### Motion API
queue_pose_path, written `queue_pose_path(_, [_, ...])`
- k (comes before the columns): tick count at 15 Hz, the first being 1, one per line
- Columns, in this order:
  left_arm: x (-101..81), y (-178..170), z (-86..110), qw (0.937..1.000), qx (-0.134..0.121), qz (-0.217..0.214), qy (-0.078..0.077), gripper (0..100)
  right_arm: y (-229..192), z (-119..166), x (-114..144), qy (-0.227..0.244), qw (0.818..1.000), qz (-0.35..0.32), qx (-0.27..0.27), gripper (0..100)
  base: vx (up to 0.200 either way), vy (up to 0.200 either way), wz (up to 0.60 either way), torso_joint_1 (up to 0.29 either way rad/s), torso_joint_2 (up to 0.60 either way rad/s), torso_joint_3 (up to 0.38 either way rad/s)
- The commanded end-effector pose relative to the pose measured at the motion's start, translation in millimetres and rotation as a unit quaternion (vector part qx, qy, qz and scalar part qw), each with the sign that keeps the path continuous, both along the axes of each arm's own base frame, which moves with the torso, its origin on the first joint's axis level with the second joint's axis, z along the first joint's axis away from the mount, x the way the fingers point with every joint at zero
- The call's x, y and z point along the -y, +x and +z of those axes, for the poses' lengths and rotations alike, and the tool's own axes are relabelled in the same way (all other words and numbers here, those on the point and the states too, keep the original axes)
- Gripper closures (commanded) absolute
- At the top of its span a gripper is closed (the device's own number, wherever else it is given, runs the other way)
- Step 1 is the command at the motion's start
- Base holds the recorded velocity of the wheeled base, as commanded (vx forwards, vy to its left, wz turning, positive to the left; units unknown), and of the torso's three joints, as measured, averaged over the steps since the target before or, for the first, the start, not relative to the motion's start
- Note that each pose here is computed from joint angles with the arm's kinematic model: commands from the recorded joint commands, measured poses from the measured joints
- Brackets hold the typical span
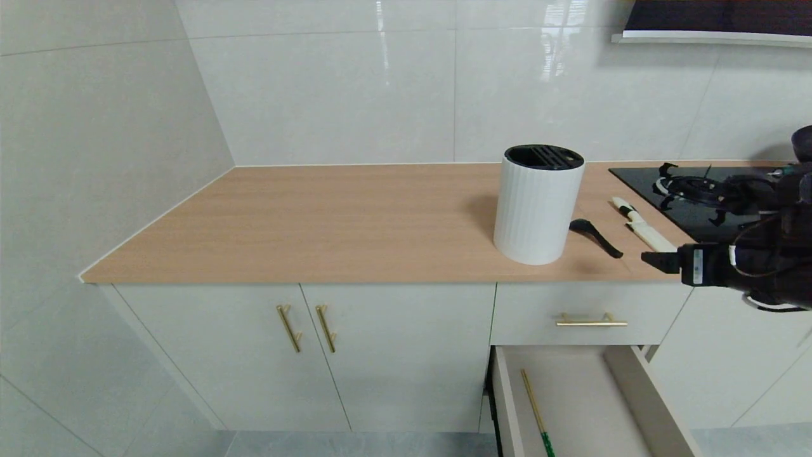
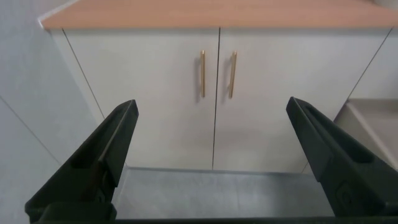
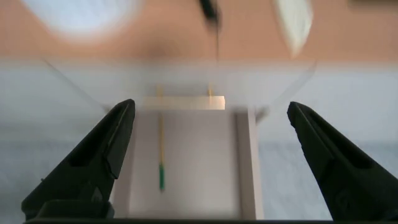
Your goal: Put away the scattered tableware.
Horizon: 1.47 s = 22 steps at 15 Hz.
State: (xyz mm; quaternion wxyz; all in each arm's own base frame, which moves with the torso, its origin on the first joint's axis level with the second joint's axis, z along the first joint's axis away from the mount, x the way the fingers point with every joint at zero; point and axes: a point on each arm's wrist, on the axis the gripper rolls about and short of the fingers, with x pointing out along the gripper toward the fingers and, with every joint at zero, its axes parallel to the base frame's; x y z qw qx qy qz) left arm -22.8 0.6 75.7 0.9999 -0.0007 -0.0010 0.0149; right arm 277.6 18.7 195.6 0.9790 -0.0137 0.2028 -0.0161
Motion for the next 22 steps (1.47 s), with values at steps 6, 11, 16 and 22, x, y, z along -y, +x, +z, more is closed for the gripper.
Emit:
queue_pose_path(6, [0.0,0,0.0,1.0,-0.001,0.0,0.0,0,143,-24,31,-0.057,0.998,0.015,0.008,0,0.0,0.0,0.0,0.101,-0.21,-0.109])
queue_pose_path(11, [0.0,0,0.0,1.0,0.0,0.0,0.0,0,151,-14,54,0.024,0.988,0.146,-0.051,0,0.0,0.0,0.0,0.0,0.0,0.0])
queue_pose_path(16, [0.0,0,0.2,1.0,0.0,0.0,0.0,0,161,-42,54,0.005,0.983,0.171,-0.074,0,0.0,0.0,0.0,0.0,0.0,0.0])
queue_pose_path(22, [0.0,0,0.2,1.0,0.0,0.0,0.0,0,180,-81,45,0.005,0.98,0.182,-0.083,0,0.0,0.0,0.0,0.0,0.0,0.0])
